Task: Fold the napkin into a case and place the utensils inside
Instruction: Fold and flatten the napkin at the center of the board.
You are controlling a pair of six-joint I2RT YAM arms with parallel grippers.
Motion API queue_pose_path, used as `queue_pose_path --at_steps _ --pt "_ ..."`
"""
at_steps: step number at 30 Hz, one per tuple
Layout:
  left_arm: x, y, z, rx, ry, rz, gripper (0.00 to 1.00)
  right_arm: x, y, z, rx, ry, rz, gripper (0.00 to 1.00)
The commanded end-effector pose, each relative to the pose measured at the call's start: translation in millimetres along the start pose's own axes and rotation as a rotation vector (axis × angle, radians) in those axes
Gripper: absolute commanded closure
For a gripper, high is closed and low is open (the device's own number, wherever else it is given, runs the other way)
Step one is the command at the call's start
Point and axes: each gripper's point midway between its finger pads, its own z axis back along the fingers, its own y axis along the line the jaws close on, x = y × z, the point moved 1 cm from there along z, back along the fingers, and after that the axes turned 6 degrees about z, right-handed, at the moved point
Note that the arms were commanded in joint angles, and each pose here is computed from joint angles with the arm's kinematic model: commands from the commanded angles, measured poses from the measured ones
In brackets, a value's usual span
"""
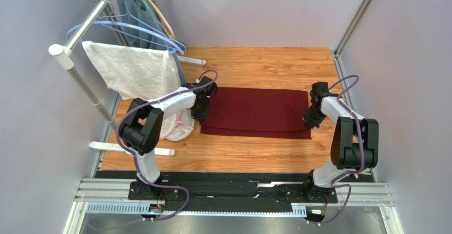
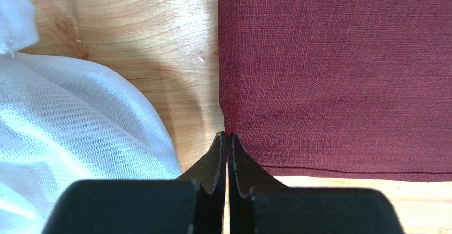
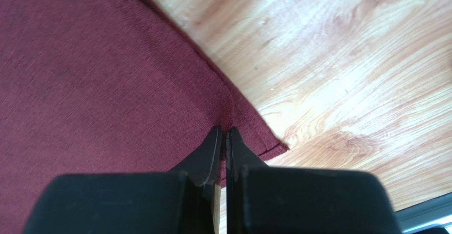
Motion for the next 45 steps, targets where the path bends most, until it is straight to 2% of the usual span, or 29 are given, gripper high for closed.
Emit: queue_pose_path --at_steps 1,9,17,45 --pt "8.6 -1.2 17.7 -0.024 -0.069 0.022 1.00 12.4 -12.7 23.4 -0.055 -0.085 0.013 1.00" --pt "-5.4 1.3 16.7 -0.042 -0.047 0.026 1.00 -5.8 -27.8 36.2 -0.059 -0.087 0.019 1.00" --pt "-17.3 4.3 19.8 -0.045 -0.040 0.024 1.00 -28.5 -35.3 18.2 -0.085 -0.024 0.009 1.00" --pt "-27.5 8.9 -6.1 0.032 0.007 0.011 1.00 -27.9 -35.8 -5.1 -0.119 -0.015 0.028 1.00"
